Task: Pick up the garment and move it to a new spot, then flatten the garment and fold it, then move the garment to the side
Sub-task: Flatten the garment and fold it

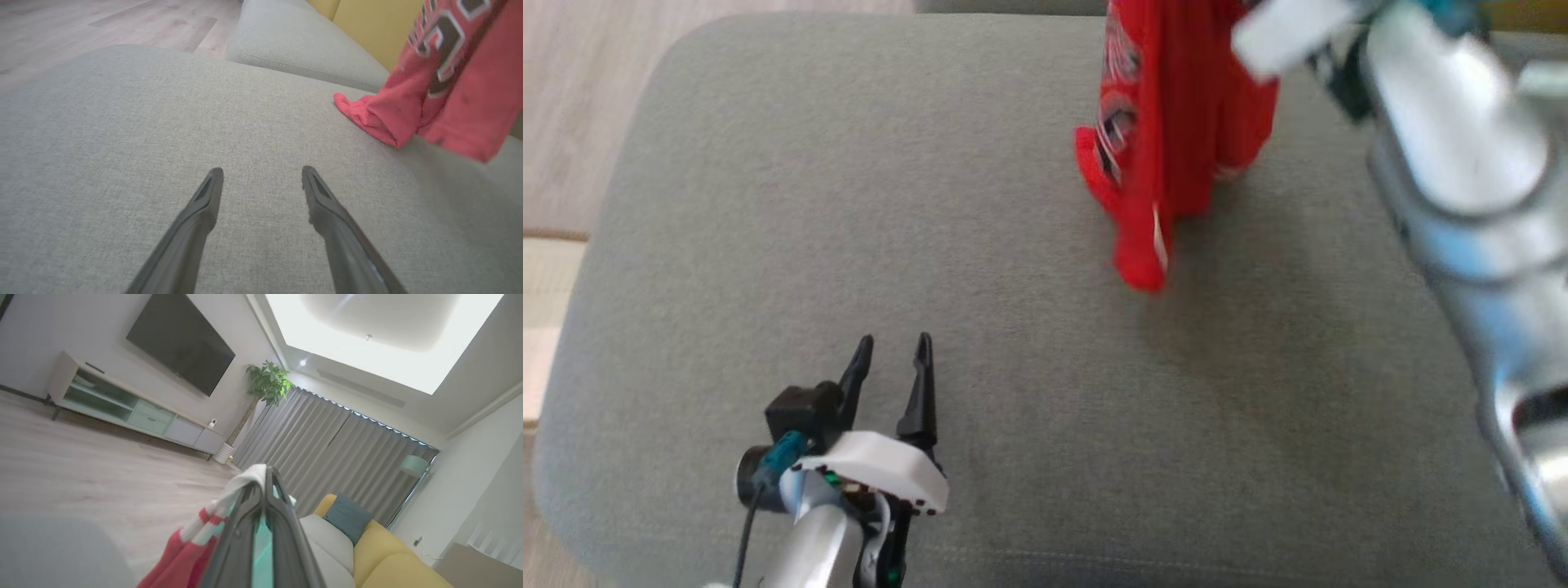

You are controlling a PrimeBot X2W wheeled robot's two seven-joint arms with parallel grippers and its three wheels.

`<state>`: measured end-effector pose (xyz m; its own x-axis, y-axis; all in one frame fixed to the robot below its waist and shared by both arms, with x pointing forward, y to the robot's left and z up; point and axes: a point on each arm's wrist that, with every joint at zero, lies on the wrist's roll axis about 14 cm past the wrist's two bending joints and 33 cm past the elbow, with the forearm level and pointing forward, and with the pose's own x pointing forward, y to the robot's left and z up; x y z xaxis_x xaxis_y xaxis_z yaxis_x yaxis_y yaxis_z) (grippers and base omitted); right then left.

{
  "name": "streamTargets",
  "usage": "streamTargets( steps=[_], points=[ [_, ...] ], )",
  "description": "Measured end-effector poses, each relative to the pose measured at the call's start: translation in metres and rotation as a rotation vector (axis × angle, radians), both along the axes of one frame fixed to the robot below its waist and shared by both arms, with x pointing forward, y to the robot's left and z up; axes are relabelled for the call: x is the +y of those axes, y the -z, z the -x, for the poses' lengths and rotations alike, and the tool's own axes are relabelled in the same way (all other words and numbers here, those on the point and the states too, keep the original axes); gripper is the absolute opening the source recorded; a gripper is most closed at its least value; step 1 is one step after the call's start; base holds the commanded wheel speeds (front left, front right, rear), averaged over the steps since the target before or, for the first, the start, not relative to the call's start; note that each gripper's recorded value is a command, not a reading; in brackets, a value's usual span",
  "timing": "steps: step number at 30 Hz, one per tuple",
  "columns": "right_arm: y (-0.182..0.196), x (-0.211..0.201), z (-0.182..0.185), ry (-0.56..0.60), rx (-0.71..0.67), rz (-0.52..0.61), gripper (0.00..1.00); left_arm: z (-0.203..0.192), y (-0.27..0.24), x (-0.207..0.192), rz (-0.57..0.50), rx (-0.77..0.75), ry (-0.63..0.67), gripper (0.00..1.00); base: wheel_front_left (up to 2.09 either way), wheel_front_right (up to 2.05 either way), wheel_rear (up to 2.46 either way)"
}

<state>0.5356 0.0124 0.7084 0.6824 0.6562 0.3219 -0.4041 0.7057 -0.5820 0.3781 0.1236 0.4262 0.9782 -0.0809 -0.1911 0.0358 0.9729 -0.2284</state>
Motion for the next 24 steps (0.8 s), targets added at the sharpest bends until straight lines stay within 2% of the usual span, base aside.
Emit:
streamTargets(
  steps=[4,6,8,11,12,17,21,22,23,24],
  points=[
    [-0.056,0.009,-0.015,0.008,-0.092,-0.057,0.0,0.002,-0.001,0.006,-0.004,-0.002,-0.016,1.0,0.0,0.0,0.0],
    [-0.068,0.006,-0.02,0.024,-0.114,-0.07,0.0,0.004,-0.001,0.011,-0.009,0.0,-0.031,1.0,0.0,0.0,0.0],
    [-0.064,-0.002,-0.025,0.051,-0.101,-0.068,0.0,0.003,-0.001,0.011,-0.01,0.001,-0.034,1.0,0.0,0.0,0.0],
    [-0.032,-0.022,-0.034,0.107,-0.034,-0.037,0.0,0.0,0.0,0.006,-0.008,0.003,-0.022,1.0,0.0,0.0,0.0],
    [-0.032,-0.022,-0.034,0.107,-0.034,-0.037,0.0,0.0,0.0,0.006,-0.008,0.003,-0.022,1.0,0.0,0.0,0.0],
    [0.072,-0.093,-0.038,0.252,0.18,0.0,0.0,-0.008,0.005,-0.005,-0.003,0.012,0.013,1.0,0.0,0.0,0.0],
    [0.179,-0.153,-0.007,0.38,0.423,0.007,0.0,-0.017,0.005,-0.014,0.0,0.007,0.039,1.0,0.0,0.0,0.0],
    [0.205,-0.165,0.007,0.411,0.488,0.004,0.08,-0.018,0.005,-0.017,-0.002,0.006,0.052,1.0,0.0,0.0,0.0],
    [0.228,-0.175,0.022,0.44,0.547,-0.001,0.31,-0.018,0.005,-0.019,-0.004,0.003,0.061,1.0,0.0,0.0,0.0],
    [0.247,-0.184,0.037,0.464,0.598,-0.006,0.88,-0.019,0.004,-0.022,-0.007,0.001,0.069,1.0,0.0,0.0,0.0]
  ],
)
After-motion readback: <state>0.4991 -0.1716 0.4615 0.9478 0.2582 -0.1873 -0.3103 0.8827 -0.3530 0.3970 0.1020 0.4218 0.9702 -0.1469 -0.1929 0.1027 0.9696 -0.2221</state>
